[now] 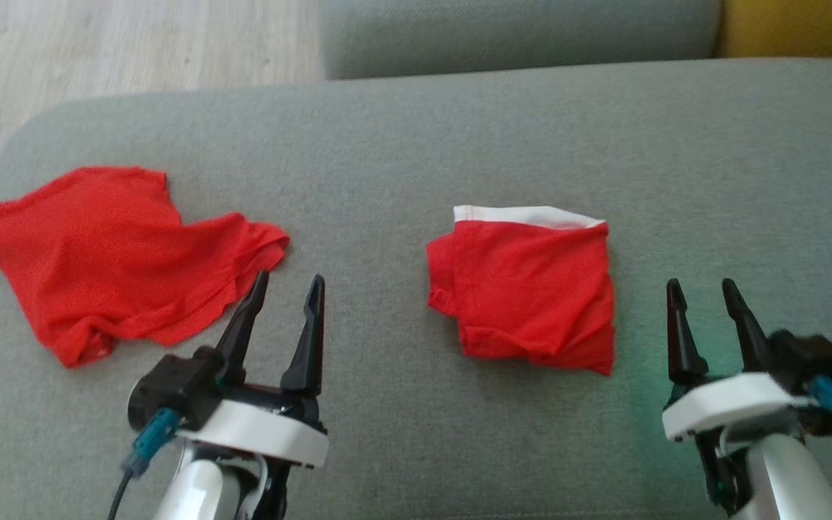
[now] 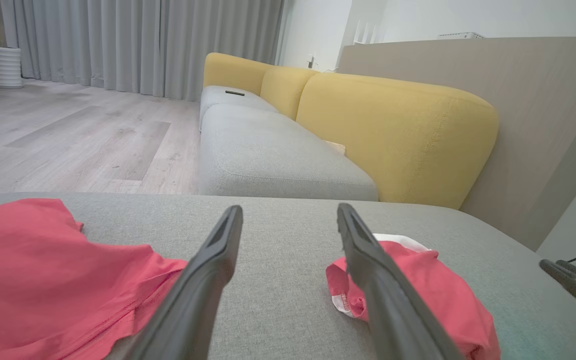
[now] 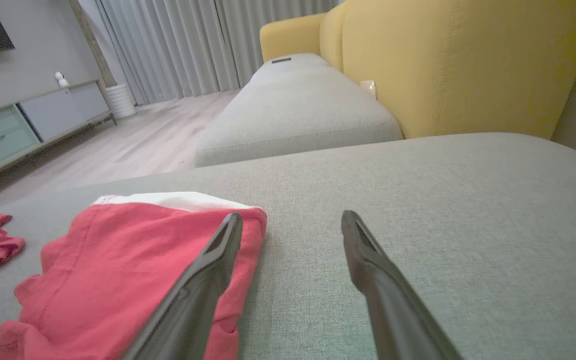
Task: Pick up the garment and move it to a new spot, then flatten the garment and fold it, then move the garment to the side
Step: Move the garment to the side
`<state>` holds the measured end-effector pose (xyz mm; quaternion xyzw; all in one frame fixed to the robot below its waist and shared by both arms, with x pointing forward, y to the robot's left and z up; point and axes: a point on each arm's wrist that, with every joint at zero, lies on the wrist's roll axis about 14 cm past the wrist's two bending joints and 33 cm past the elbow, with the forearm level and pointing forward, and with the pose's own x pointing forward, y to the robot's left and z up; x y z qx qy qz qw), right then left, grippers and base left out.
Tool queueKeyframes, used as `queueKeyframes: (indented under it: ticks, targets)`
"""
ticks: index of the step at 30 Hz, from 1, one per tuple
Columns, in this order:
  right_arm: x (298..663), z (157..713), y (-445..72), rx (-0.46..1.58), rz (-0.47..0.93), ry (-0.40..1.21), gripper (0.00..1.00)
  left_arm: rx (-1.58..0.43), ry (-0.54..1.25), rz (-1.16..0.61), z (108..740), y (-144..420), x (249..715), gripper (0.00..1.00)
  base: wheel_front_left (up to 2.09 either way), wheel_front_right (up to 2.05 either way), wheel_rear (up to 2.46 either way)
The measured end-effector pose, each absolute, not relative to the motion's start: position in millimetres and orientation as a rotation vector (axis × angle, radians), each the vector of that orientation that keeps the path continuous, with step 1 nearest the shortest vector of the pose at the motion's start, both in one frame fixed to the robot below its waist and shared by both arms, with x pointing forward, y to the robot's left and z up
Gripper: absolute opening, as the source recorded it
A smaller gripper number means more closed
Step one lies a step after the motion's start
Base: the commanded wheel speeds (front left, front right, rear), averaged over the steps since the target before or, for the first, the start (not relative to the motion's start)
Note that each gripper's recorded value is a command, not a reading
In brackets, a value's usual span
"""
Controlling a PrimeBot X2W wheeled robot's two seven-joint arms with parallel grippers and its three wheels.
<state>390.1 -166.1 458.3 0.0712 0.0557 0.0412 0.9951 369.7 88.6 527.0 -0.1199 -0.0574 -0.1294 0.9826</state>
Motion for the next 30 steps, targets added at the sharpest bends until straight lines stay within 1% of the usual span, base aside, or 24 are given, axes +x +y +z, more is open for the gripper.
queueKeyframes:
  ticks: [7, 16, 25, 26, 27, 30]
  targets:
    - [411, 423, -151, 0.134, 0.120, 0.274, 1.00, -0.244, -0.097, -0.242, 520, 94, 378, 1.00, 0.00, 0.00, 0.00]
    - [416, 376, -110, 0.223, 0.207, 0.487, 1.00, -0.245, -0.067, -0.199, 509, 106, 383, 1.00, 0.00, 0.00, 0.00]
    - [430, 364, -92, 0.199, 0.264, 0.558, 1.00, -0.245, -0.056, -0.206, 505, 103, 392, 1.00, 0.00, 0.00, 0.00]
    - [431, 364, -92, 0.186, 0.269, 0.560, 0.29, -0.245, -0.058, -0.208, 505, 102, 393, 1.00, 0.00, 0.00, 0.00]
    - [433, 364, -92, 0.172, 0.273, 0.558, 0.00, -0.245, -0.060, -0.212, 506, 101, 394, 1.00, 0.00, 0.00, 0.00]
    - [436, 366, -96, 0.112, 0.279, 0.544, 0.00, -0.246, -0.070, -0.224, 510, 97, 397, 1.00, 0.00, 0.00, 0.00]
